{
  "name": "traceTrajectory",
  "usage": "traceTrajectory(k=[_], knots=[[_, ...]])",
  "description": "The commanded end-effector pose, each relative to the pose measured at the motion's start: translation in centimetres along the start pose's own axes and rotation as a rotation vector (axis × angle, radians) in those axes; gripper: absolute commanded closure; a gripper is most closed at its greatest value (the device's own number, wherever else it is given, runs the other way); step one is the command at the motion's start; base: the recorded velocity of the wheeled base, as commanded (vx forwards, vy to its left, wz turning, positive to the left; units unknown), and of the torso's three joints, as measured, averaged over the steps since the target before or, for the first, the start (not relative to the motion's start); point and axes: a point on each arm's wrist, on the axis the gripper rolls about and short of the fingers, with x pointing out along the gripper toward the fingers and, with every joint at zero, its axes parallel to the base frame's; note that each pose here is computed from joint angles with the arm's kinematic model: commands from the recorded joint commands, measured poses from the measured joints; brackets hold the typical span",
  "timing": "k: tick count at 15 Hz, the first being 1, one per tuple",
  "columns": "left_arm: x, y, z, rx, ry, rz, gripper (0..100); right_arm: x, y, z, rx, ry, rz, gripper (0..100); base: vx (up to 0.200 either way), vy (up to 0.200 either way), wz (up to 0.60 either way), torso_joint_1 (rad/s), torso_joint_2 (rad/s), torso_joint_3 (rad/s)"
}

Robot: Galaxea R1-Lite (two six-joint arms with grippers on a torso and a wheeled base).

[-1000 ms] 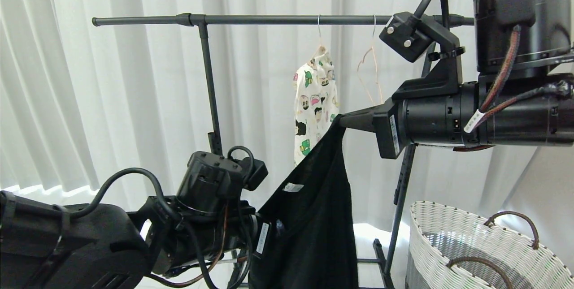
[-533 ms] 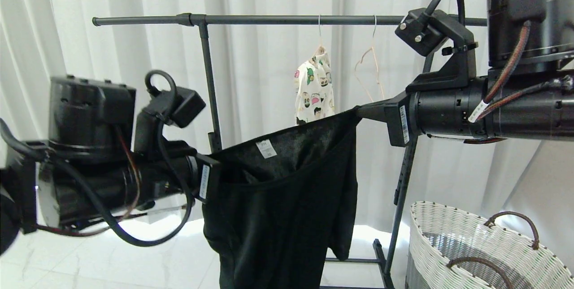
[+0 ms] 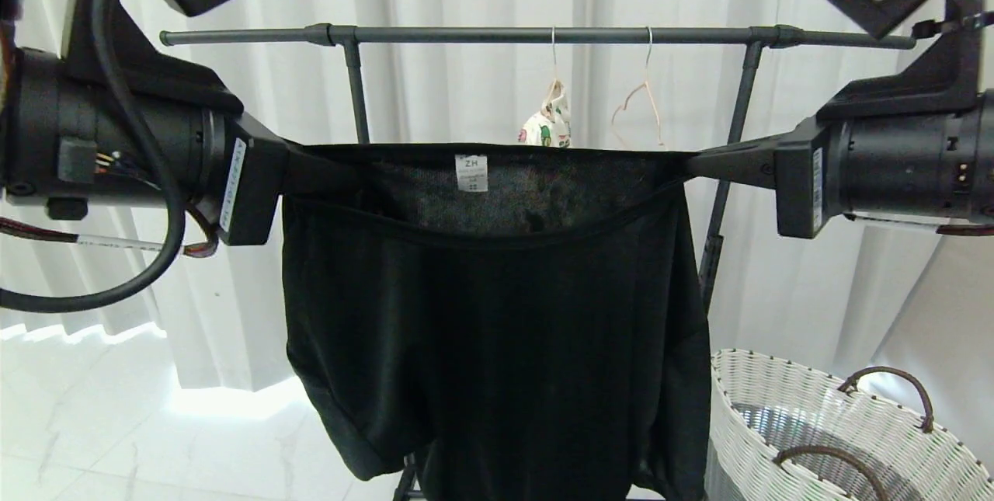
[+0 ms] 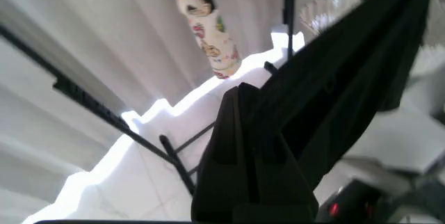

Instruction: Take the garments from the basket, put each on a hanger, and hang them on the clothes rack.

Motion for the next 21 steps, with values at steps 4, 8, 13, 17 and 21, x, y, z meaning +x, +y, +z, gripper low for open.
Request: traceTrajectory(k=[4,8,13,17,21], knots=[[-2.0,-2.2,1.5,0.077,-0.083,-0.084,100,-3.4,-0.2,2.9,-0.021,-0.136,-0.006,100,0.000,0.000,0.00,0.000,0.00,0.000],[-3.7,-2.3,1.7,0.079,-0.143,-0.069,100,-4.2,-0.2,3.4,-0.068,-0.164,-0.010,100,0.000,0.000,0.00,0.000,0.00,0.000],[-2.2,-2.1,1.8,0.095,-0.215,-0.043,100,-4.7,-0.3,3.7,-0.067,-0.179,-0.016,100,0.000,0.000,0.00,0.000,0.00,0.000],[0.0,-1.7,2.8,0.097,-0.233,-0.044,100,-7.8,-0.3,2.7,-0.067,-0.104,-0.004,100,0.000,0.000,0.00,0.000,0.00,0.000],[3.0,-1.3,4.6,0.108,-0.284,-0.074,100,-10.8,0.9,1.6,-0.080,-0.049,0.130,100,0.000,0.000,0.00,0.000,0.00,0.000]])
